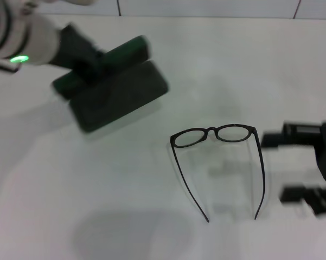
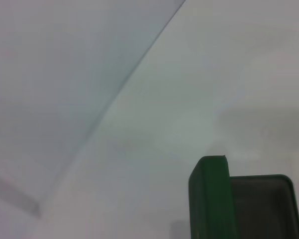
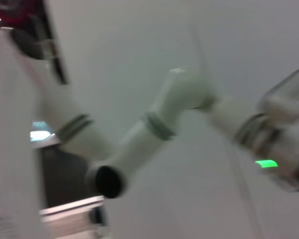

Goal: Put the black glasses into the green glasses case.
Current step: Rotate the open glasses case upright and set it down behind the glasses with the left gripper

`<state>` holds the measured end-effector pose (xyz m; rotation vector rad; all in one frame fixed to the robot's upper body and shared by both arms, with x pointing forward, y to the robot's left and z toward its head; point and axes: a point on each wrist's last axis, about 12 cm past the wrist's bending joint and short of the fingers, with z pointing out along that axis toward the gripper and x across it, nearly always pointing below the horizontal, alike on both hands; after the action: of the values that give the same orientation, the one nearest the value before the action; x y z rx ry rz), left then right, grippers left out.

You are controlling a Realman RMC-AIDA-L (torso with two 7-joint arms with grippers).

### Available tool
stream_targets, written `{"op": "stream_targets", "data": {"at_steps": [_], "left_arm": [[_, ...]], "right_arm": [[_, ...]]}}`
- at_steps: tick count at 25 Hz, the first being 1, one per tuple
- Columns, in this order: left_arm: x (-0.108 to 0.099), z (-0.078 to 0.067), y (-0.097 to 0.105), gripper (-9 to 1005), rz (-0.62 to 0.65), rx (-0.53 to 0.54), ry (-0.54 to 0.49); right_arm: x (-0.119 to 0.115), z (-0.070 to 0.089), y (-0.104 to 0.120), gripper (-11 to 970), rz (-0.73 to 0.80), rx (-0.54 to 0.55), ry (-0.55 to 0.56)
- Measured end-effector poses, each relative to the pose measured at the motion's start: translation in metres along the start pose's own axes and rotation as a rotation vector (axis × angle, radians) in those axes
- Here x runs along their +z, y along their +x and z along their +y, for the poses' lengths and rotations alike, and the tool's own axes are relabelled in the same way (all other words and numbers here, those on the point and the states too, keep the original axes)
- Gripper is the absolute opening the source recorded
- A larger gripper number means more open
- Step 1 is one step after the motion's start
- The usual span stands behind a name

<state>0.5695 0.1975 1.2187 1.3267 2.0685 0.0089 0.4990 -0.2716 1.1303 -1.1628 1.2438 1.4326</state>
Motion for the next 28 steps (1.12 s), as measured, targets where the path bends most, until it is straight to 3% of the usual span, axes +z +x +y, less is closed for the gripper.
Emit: {"op": "stream_targets", "data": {"at_steps": [4,10,16,21,28], "left_arm": [[0.022,-0.01,-0.03,209,-0.079,0.263,-0.041],[0.064,-0.025,-0.051,209,-0.05,0.421,0.027],[0.1,-0.042,-0.062,208,-0.02,0.493,0.073],[0.107,-0.051,-0.064,205,-0.021,0.528,0.083],[0.107,-0.057,-0.065,206,-0.057,0.484,0.127]], "right_arm": [[0.004,0.011,0.002,760,0.004,0.025,-0.101],[0.005,0.019,0.012,759,-0.015,0.051,-0.096],[-0.006,0.027,0.018,758,-0.052,0.055,-0.024],[-0.007,0.028,0.019,758,-0.056,0.058,-0.014],[-0.01,0.026,0.016,757,-0.072,0.041,0.01]]}}
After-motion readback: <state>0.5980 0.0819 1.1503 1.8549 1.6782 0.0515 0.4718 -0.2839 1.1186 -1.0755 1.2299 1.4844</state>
